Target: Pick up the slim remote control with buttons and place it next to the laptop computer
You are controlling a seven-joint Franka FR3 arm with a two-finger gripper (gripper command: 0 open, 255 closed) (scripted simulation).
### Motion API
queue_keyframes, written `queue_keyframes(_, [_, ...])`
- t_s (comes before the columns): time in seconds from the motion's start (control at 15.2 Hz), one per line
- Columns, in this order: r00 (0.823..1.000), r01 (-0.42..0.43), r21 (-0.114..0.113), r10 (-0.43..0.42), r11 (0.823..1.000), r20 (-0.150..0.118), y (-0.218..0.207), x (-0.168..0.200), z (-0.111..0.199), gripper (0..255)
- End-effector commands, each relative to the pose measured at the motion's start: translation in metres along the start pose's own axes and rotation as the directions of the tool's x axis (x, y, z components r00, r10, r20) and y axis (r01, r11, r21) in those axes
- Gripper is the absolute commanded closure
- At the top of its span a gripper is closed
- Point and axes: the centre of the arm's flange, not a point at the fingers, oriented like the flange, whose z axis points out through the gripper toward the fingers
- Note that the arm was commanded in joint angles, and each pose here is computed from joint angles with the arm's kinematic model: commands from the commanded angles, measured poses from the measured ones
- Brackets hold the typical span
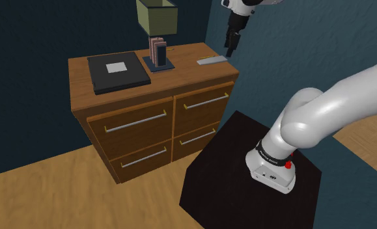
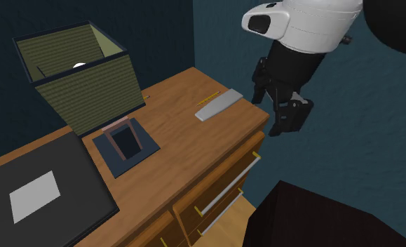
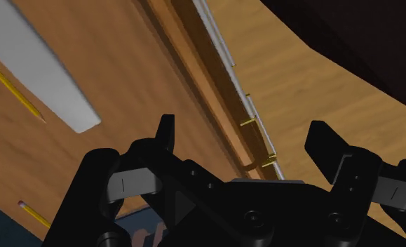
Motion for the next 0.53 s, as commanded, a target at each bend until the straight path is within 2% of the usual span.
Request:
queue_keyframes(0.0, [0.998,0.056,0.001,-0.056,0.998,0.006,0.024,-0.002,0.014,0])
queue_keyframes(0.2, [0.991,0.131,0.006,-0.131,0.991,0.014,0.058,-0.004,0.034,0])
queue_keyframes(0.46, [0.973,0.231,0.013,-0.231,0.973,0.024,0.104,-0.002,0.060,0])
